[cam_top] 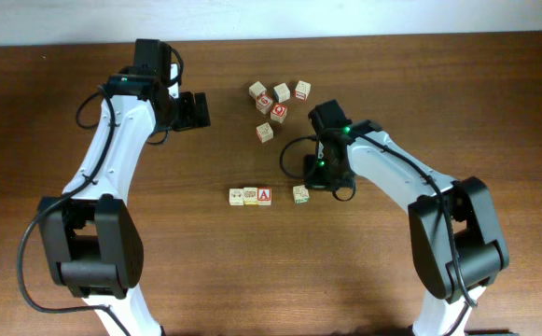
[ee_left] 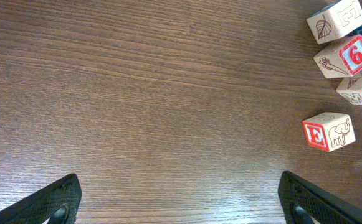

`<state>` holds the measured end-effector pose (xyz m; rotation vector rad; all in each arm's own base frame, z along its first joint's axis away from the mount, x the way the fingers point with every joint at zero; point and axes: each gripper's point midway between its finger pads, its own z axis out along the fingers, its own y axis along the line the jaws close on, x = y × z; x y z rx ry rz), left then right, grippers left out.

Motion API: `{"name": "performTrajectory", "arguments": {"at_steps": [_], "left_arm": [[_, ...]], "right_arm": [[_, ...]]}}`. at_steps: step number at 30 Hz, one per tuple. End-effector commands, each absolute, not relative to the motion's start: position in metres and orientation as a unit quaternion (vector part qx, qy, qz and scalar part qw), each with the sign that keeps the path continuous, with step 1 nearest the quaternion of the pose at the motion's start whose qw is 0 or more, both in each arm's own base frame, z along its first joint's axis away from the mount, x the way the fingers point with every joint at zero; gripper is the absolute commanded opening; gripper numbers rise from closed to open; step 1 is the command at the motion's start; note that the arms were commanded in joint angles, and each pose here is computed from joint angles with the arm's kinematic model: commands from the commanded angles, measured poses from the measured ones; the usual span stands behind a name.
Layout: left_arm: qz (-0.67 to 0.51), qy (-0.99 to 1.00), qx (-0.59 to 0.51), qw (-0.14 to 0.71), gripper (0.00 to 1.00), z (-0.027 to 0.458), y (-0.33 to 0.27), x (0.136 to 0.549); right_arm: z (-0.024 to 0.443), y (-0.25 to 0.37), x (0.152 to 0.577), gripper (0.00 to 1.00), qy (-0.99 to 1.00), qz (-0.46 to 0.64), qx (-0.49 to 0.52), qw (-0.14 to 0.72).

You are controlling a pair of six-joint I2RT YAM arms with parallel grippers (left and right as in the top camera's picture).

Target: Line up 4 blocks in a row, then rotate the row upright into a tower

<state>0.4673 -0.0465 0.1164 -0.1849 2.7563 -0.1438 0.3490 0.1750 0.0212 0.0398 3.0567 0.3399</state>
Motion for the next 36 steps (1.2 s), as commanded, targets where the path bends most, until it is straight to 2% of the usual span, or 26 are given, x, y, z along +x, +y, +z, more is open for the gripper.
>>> {"name": "performTrajectory", "arguments": {"at_steps": [1,13,18,20,27,36], "left_arm": [[-0.048,0.977,-0.064,0.196,0.99,0.123,-0.045,0.470],[-0.049,0.978,-0.058,0.196,0.99,0.123,-0.050,0.469],[-0.050,0.978,-0.057,0.195,0.99,0.123,-0.051,0.469],[-0.050,0.978,-0.057,0.195,0.99,0.123,-0.051,0.469],[-0.050,0.978,-0.057,0.195,0.99,0.123,-0.051,0.469],[-0.050,0.978,-0.057,0.195,0.99,0.123,-0.051,0.469]], "right_arm": [[0.016,0.191,0.338,0.04,0.988,0.154,0.008,0.005],[0.015,0.239,0.327,0.05,0.984,0.178,-0.021,0.013],[0.018,0.240,0.330,0.04,0.983,0.180,-0.018,0.021],[0.033,0.234,0.326,0.04,0.986,0.160,-0.022,0.034],[0.034,0.275,0.269,0.05,0.990,0.116,-0.084,0.014],[0.022,0.257,0.286,0.04,0.996,0.053,-0.042,0.051]]}}
